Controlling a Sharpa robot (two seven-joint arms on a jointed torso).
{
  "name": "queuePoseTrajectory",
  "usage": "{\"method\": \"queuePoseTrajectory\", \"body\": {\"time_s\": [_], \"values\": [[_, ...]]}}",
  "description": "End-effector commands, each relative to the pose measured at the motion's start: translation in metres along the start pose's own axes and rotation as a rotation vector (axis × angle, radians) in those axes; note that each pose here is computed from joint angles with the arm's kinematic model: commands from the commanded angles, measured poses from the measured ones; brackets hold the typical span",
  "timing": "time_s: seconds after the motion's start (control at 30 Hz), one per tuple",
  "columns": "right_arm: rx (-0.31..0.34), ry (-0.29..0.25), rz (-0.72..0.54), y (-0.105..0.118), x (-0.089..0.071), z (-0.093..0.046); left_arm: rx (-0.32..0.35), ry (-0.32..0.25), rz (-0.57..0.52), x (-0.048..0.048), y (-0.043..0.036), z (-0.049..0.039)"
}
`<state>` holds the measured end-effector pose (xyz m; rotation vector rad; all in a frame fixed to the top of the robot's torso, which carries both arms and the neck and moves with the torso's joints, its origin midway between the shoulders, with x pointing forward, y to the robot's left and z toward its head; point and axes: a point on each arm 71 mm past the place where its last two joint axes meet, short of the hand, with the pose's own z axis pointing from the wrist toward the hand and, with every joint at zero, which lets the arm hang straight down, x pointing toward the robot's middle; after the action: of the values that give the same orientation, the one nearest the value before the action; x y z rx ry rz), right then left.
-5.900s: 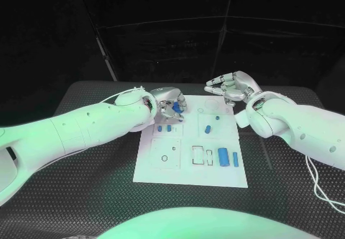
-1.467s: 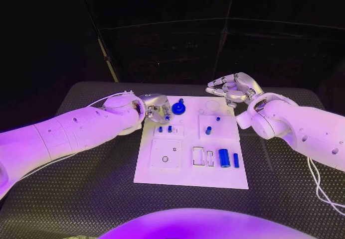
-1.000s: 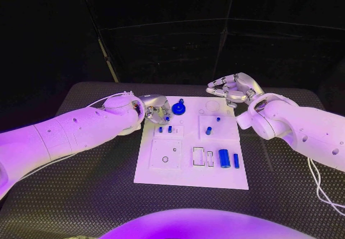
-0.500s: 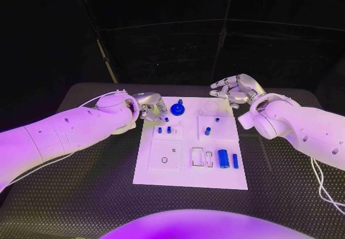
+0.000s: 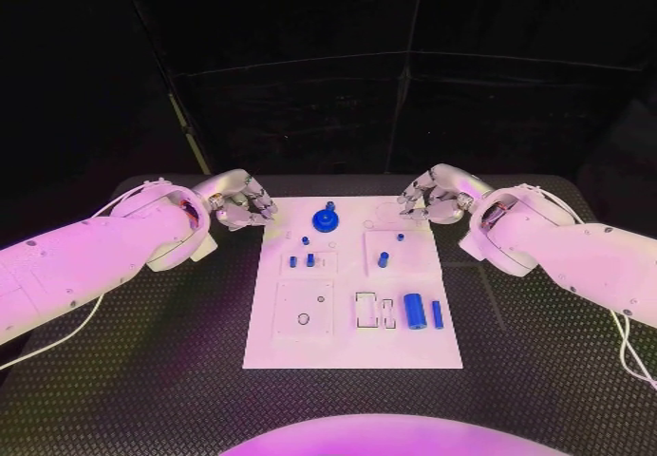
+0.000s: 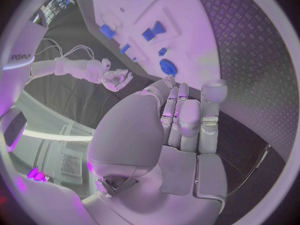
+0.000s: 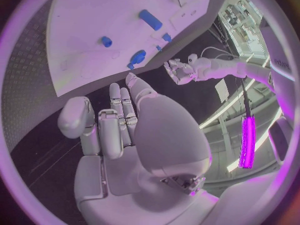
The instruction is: Assemble the parts on the task board
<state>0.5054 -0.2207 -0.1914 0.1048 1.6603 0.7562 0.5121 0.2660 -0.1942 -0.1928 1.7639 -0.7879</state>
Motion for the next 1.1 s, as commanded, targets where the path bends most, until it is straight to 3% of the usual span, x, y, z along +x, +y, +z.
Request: {"method": "queuePoseTrajectory", "body": {"time_s": [0.03,0.13,0.37,0.57,1.1], "values": [[0.010,0.031,-0.303,0.004,0.005,-0.003,0.112,-0.220,-0.430,-0.0187,-0.0052,-0.0076],[0.008,0.034,-0.364,0.007,0.009,-0.005,0.138,-0.264,-0.599,-0.0170,-0.0036,-0.0156],[-0.005,0.043,-0.418,0.014,0.019,-0.005,0.186,-0.299,-0.730,0.0022,-0.0058,-0.0266],[-0.007,0.085,-0.432,0.017,0.027,-0.003,0.209,-0.288,-0.763,0.0110,-0.0096,-0.0301],[0.009,0.154,-0.443,0.016,0.041,0.002,0.214,-0.297,-0.778,0.0140,-0.0122,-0.0307]]}}
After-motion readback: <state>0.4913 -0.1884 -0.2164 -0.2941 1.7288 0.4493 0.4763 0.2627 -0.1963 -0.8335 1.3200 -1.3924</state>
